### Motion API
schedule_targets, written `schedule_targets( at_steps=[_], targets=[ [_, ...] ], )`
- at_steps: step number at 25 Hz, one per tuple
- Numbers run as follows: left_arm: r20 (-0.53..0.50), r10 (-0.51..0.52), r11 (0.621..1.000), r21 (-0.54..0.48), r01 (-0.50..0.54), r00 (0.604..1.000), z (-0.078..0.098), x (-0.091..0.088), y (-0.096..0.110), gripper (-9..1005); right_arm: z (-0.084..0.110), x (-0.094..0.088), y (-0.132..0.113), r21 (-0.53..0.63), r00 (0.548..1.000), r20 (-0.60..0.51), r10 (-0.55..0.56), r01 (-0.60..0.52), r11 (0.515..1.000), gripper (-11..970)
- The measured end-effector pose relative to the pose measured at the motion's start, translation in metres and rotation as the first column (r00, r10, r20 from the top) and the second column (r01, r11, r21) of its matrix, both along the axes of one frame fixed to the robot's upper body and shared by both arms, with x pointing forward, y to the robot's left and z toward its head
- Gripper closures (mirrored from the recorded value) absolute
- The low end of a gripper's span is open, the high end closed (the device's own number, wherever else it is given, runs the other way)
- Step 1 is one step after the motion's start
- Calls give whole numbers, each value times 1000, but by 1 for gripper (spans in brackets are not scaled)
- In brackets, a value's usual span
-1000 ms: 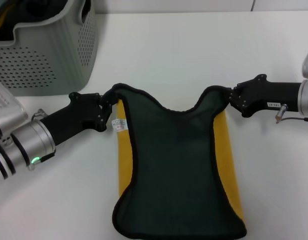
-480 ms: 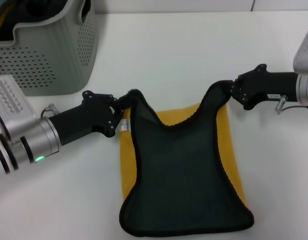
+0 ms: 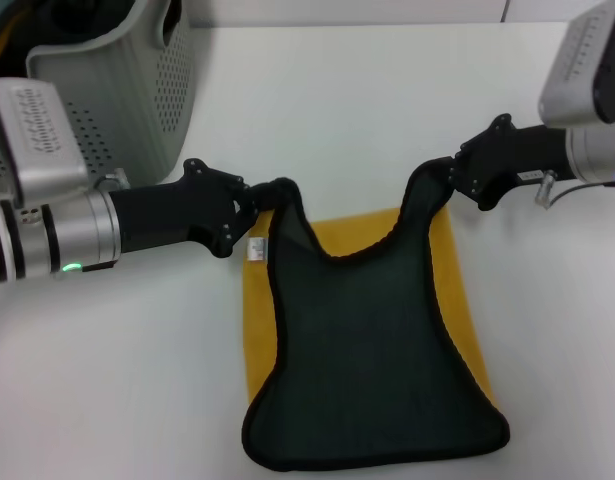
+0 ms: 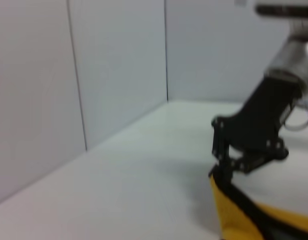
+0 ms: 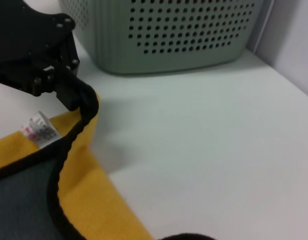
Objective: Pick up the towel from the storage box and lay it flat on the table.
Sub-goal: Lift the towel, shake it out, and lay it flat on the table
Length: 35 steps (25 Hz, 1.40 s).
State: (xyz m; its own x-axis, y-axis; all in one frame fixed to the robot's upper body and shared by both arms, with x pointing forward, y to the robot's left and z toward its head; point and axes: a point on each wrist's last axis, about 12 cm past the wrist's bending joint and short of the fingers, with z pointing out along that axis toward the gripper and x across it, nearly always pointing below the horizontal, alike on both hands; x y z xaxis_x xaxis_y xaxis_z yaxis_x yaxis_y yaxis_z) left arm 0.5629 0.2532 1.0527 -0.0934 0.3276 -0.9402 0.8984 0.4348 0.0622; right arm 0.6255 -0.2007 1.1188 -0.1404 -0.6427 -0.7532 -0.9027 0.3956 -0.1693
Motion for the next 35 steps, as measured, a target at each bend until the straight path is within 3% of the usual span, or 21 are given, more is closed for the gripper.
schedule_targets(
  at_steps=[6,16,27,35],
  targets=[
    [-53,-21,992,121,27,998,2,15,0,910,11,5,8,-61,999,4,51,-51,997,952],
    [-26,-108,961,255,111,994,20,29,-14,900,27,1,7,-179,993,-26,113,-116,977,952],
    [47,-96,869,491,61,994,43,9,-13,889,41,7,16,-288,988,-3,156,-150,946,953],
    [36,-99,865,496,69,994,51,10,-7,881,51,14,21,-356,988,13,155,-141,924,952]
  ],
)
